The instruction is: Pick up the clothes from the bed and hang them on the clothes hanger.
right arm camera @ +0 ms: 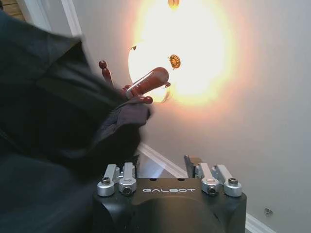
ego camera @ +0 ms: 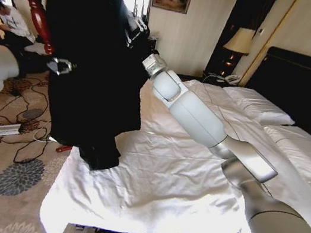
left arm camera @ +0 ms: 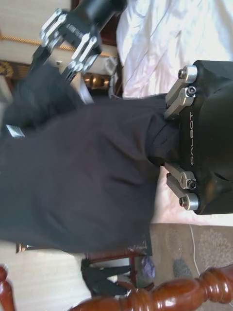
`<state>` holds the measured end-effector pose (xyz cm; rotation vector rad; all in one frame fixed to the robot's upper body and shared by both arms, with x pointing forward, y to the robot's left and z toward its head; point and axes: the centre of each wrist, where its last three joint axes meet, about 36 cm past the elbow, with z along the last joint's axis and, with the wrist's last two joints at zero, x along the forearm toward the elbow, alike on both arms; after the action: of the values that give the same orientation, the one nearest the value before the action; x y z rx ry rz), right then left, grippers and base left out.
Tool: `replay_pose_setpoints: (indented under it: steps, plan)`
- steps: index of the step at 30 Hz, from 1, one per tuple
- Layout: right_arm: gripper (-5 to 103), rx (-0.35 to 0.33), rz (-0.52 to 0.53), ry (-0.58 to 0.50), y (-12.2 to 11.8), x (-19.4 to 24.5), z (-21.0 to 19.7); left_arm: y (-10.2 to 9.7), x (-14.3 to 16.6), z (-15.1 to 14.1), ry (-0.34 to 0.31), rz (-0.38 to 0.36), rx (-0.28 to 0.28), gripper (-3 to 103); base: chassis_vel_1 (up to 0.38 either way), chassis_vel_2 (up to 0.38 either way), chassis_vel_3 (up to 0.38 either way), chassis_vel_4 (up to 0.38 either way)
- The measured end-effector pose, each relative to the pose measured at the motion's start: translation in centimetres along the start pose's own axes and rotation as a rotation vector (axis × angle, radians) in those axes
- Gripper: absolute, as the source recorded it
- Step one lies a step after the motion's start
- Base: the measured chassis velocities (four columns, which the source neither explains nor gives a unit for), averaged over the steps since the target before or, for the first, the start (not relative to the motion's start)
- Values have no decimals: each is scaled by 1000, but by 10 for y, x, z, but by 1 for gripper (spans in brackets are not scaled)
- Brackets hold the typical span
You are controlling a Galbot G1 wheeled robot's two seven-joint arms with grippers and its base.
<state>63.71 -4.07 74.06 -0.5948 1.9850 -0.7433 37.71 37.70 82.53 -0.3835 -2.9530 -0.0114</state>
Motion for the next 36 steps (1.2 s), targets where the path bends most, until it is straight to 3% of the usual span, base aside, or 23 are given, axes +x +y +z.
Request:
replay_pose_setpoints:
  steps: [6,9,10,12,14,20,24,31,36]
  plan:
    - [68,-24,-14,11,-9,11,4,12,0,-5,-24,-19,12,19,0,0,0,0]
    - [84,-40,-4,45,-17,31,15,24,-2,-10,-28,-53,10,19,0,0,0,0]
    - [84,-40,-4,45,-17,31,15,24,-2,-10,-28,-53,10,19,0,0,0,0]
    - [95,-47,18,87,-25,53,28,34,-4,-15,-24,-88,-3,11,0,0,0,0]
    - [98,-49,39,120,-32,72,39,41,-5,-19,-22,-113,-13,7,0,0,0,0]
    - [100,-48,77,214,-43,130,63,48,-8,-22,-15,-146,-35,7,0,0,0,0]
    - [100,-33,88,284,-51,186,71,43,-16,-2,7,-126,-48,7,0,0,0,0]
    - [100,-19,100,289,-61,206,66,49,-11,-17,-17,-153,-74,7,0,0,0,0]
    - [100,-17,122,286,-68,212,62,53,-3,-47,-58,-171,-153,7,0,0,0,0]
